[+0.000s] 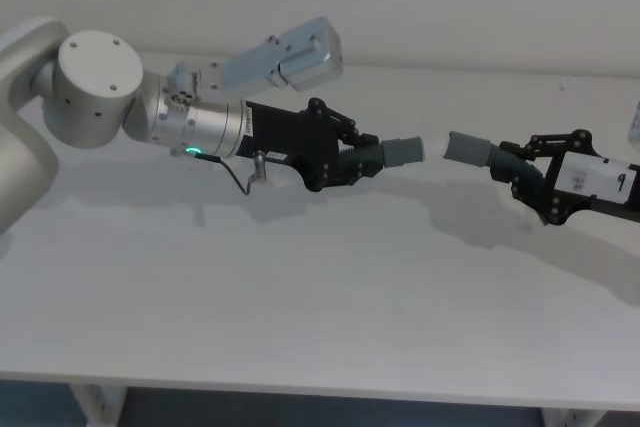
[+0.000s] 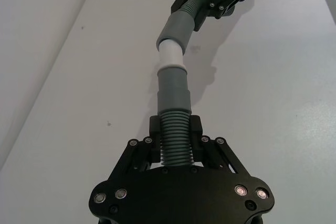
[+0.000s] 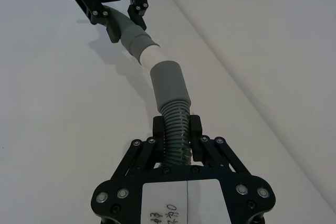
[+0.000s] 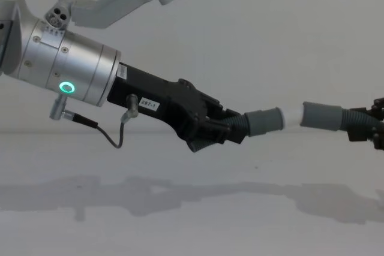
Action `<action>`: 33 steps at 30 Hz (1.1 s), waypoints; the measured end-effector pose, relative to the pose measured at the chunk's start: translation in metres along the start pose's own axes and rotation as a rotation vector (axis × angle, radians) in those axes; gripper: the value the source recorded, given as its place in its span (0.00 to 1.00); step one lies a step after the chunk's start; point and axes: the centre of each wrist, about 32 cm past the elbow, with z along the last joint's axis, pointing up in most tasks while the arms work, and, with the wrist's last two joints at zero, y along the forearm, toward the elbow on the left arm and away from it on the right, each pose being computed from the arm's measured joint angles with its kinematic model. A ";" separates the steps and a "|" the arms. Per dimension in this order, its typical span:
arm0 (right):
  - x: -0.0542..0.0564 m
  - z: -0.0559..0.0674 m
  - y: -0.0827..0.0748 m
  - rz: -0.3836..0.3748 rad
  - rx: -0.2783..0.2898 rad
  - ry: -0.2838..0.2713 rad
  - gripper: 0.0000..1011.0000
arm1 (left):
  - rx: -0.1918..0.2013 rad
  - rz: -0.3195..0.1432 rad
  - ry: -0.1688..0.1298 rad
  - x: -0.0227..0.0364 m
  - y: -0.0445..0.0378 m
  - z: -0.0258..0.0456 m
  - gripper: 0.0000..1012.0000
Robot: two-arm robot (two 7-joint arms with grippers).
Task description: Use both hands to pick up one end of the pipe from the table, align the ends, and insert them.
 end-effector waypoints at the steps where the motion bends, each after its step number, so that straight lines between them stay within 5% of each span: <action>1: 0.000 0.000 0.000 0.001 0.000 -0.001 0.27 | 0.002 0.000 -0.001 0.0005 -0.0003 0.0001 0.30; 33: 0.002 0.001 0.001 0.012 -0.004 -0.015 0.27 | 0.020 0.002 -0.006 0.0049 -0.0016 0.0012 0.30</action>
